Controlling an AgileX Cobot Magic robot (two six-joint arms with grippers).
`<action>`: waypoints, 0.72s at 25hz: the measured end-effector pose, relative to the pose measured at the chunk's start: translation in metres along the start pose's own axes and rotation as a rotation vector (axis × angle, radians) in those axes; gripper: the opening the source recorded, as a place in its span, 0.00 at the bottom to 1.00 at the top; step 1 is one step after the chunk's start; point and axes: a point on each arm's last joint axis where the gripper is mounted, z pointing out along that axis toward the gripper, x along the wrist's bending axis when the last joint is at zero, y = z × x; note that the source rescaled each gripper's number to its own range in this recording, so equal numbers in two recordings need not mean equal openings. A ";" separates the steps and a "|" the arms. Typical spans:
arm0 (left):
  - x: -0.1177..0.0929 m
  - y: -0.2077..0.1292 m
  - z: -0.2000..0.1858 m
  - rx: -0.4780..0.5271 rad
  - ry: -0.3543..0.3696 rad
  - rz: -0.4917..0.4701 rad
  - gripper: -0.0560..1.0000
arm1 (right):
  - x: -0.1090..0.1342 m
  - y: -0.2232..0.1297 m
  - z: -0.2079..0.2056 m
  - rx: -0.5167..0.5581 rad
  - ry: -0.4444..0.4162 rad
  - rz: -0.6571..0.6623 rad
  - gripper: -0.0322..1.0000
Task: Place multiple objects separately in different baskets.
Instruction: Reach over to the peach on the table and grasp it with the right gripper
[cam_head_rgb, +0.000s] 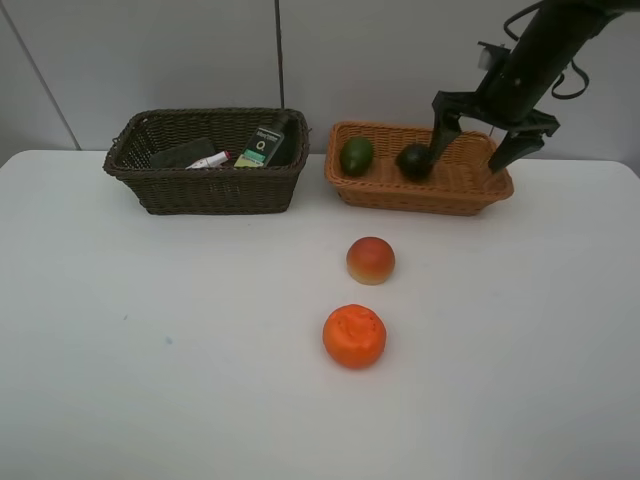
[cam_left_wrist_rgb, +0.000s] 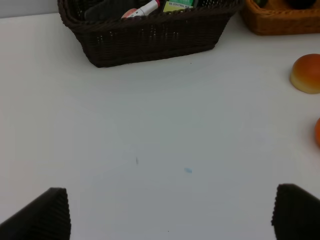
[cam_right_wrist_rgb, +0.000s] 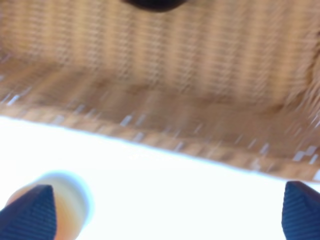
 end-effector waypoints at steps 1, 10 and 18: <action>0.000 0.000 0.000 0.000 0.000 0.000 0.99 | 0.008 -0.002 -0.002 0.008 0.004 -0.019 1.00; 0.000 0.000 0.000 0.000 0.000 0.000 0.99 | 0.099 -0.047 0.035 0.172 -0.002 -0.203 1.00; 0.000 0.000 0.000 0.000 0.000 0.000 0.99 | 0.131 -0.080 0.078 0.125 -0.078 -0.317 1.00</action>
